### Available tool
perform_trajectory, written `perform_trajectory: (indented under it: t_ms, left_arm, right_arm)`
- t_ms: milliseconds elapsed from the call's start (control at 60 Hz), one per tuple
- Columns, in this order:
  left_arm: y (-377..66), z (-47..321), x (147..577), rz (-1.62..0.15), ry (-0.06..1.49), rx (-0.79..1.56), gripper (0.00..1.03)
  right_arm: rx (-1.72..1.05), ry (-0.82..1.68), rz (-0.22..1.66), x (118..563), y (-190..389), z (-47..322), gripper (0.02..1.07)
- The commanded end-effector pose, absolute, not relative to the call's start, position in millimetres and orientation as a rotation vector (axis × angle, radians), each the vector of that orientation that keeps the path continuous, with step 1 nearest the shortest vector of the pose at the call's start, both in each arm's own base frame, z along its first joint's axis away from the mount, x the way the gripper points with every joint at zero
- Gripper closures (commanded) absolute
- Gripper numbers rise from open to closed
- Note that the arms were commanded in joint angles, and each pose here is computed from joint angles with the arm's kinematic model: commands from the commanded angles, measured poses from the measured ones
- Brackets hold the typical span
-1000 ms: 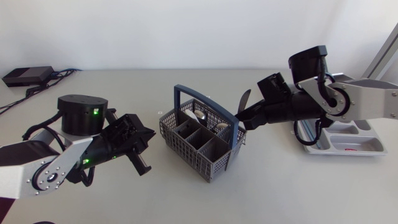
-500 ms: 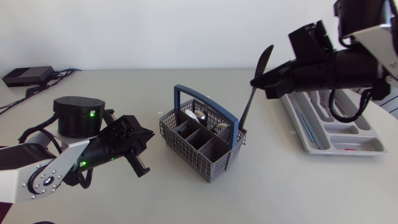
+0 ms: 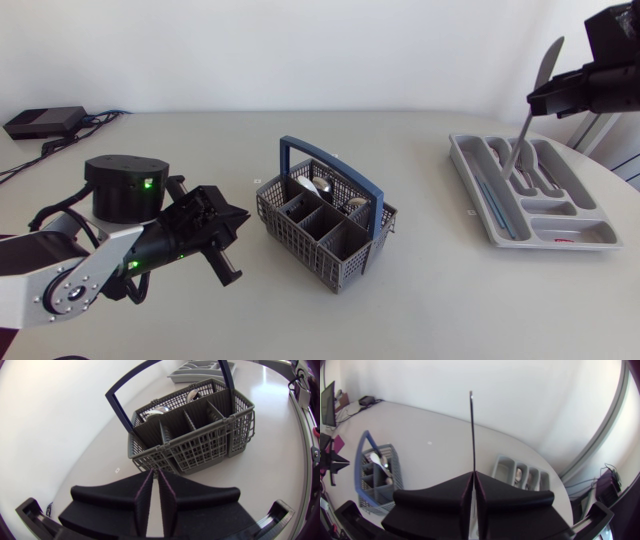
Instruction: Sort the cutlery from the basket into the organizer compartments.
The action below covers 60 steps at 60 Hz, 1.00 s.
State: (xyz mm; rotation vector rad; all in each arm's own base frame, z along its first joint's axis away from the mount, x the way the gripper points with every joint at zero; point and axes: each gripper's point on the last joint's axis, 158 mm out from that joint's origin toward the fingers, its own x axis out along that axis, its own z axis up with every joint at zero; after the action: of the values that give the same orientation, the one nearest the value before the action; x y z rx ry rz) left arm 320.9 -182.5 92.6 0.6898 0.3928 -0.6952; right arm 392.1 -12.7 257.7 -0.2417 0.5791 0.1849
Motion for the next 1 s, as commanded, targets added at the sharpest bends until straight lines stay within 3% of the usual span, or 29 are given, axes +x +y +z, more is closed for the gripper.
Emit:
perform_trajectory:
  t_ms: [0,500,783,983]
  left_arm:
    - [-183.8,87.8,314.2,-0.706,0.401,0.685,0.93]
    - [-189.9,91.1,315.2,-0.705,0.394,0.7,0.93]
    - [-191.1,89.5,317.3,-0.707,0.399,0.704,0.93]
    - [-192.1,85.7,319.0,-0.708,0.407,0.704,0.93]
  right_arm:
    - [-0.285,0.637,0.104,404.1,-50.6,241.7,1.01]
    - [-0.311,0.837,-0.205,455.9,-221.8,175.5,1.01]
    - [-0.289,0.917,-0.305,486.2,-281.1,140.0,1.01]
    - [-0.267,0.94,-0.319,496.9,-292.4,121.9,1.01]
